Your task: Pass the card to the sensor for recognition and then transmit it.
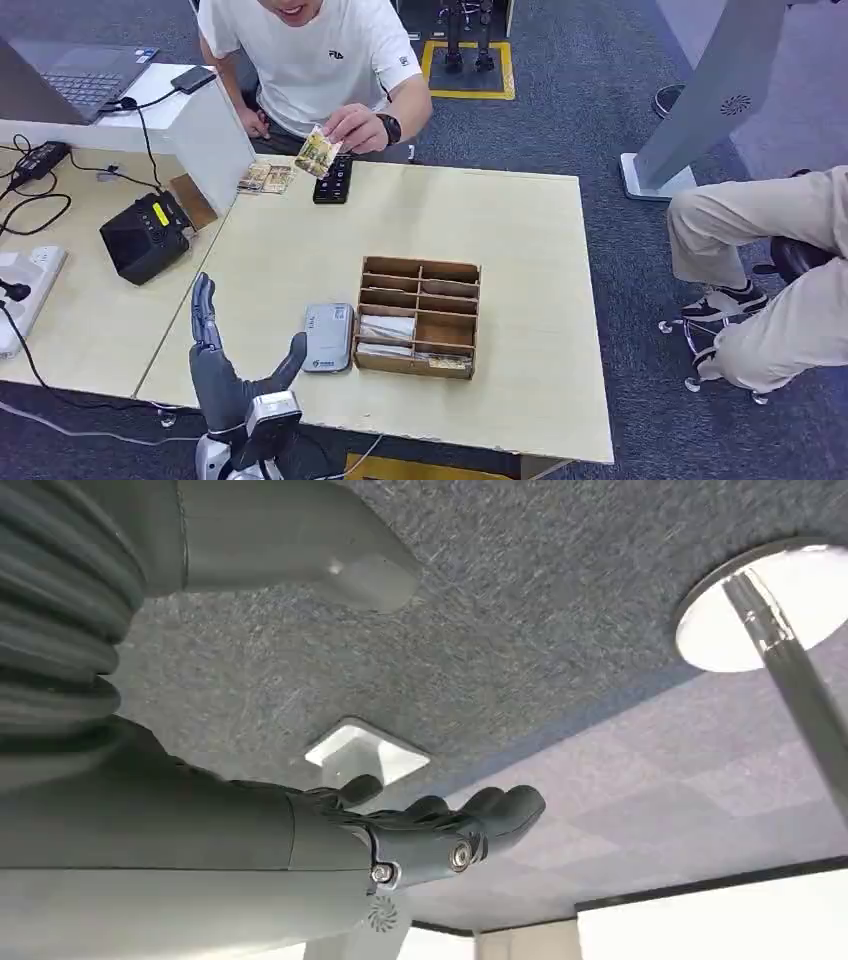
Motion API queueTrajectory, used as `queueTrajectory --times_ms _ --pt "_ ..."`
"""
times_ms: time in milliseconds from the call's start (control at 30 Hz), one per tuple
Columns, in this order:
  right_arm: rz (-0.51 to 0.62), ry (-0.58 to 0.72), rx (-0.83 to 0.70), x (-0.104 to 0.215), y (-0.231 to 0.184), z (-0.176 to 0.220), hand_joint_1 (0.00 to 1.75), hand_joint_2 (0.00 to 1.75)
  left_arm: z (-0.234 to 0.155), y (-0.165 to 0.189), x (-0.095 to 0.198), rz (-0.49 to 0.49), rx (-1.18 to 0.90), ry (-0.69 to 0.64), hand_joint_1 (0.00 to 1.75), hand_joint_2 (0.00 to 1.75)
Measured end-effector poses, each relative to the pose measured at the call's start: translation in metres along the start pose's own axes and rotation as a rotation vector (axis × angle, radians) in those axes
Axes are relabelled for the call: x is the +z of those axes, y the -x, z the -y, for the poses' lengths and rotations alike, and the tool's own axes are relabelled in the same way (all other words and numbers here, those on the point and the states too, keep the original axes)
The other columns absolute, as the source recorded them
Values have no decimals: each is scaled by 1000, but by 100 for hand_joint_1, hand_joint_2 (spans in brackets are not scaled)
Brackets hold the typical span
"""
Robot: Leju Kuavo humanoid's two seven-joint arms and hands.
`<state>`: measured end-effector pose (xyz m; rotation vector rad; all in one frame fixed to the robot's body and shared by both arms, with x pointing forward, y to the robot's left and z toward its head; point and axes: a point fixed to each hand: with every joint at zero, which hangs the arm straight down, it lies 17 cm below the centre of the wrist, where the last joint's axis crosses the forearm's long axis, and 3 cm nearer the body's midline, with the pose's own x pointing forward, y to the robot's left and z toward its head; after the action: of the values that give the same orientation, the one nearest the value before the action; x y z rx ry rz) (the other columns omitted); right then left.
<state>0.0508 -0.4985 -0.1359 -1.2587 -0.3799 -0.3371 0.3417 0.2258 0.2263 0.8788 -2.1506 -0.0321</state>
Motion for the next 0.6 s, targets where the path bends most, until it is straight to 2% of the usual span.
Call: queueTrajectory --times_ms 600 --pt "89 -55 16 9 -21 -20 0 175 -27 30 -95 124 -276 -111 0 175"
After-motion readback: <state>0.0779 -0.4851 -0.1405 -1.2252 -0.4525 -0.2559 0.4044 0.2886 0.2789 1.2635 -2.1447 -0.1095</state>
